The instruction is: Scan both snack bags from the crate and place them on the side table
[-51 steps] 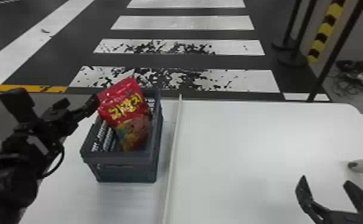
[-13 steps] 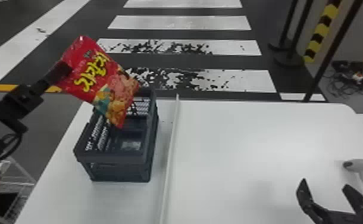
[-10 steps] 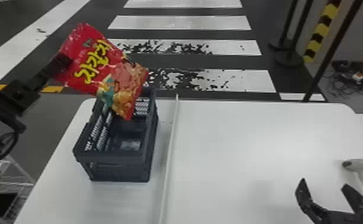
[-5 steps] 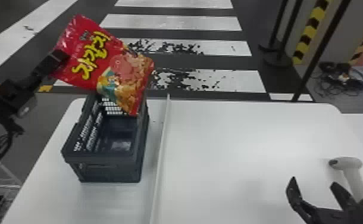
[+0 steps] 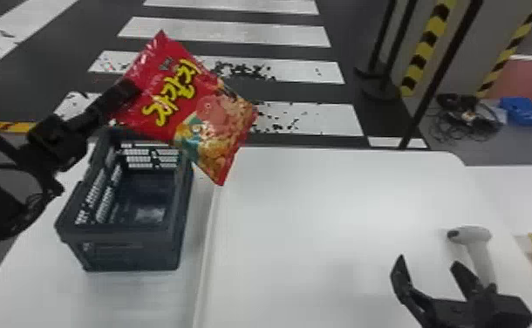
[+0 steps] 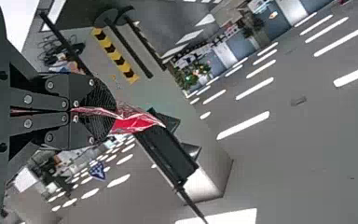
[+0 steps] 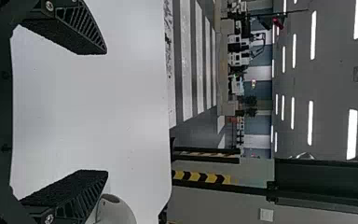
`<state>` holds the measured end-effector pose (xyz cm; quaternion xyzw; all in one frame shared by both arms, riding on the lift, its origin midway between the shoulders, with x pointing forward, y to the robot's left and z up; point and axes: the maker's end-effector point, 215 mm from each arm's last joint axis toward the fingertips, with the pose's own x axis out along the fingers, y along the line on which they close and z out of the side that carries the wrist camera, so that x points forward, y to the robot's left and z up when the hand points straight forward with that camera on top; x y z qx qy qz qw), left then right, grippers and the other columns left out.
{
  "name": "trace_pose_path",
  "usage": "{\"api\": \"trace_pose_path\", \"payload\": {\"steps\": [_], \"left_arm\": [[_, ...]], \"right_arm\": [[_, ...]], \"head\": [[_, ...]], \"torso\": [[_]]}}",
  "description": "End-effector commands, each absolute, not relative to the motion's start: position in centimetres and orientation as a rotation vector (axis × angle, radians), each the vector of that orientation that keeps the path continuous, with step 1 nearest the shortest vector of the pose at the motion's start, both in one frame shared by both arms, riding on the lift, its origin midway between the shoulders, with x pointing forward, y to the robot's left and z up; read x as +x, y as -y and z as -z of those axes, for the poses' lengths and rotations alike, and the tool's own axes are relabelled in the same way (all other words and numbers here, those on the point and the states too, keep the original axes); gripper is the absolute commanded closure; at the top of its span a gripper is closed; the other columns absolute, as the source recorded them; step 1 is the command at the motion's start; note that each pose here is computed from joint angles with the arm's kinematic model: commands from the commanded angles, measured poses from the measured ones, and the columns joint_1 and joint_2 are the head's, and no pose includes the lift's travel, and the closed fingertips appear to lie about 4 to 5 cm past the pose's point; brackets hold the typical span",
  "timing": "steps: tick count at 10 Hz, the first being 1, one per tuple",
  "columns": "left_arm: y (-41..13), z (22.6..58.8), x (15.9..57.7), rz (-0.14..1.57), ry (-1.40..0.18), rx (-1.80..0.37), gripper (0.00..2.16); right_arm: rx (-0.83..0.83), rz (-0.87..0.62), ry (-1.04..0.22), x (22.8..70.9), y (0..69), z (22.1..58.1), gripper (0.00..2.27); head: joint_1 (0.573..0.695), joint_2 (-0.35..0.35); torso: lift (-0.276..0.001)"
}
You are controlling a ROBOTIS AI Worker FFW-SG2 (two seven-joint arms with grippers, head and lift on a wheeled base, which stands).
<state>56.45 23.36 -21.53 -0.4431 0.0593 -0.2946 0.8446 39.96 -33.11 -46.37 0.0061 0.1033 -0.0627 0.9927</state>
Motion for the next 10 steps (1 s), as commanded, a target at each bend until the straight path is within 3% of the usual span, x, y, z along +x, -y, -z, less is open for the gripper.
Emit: {"api": "trace_pose_path", "payload": {"steps": [1, 6, 10], "left_arm": [[-19.6, 22.6, 57.3, 0.661, -0.182, -0.907, 2.14], [-7.5, 27.5, 57.1, 0.790, -0.379, -0.808, 2.14], [-1.2, 31.6, 56.5, 0.853, -0.523, -0.699, 2.14]], "right_arm": [[0.011, 0.132, -0.203, 39.8, 33.5, 46.2, 0.08], [0.012, 0.143, -0.195, 39.7, 34.1, 45.9, 0.08], [0.014, 0.161, -0.178, 39.7, 35.2, 45.2, 0.08]], "head": [[0.695, -0.094], [0.695, -0.258], [0.695, -0.337]], "torso": [[-0.095], [-0.095], [-0.095]]}}
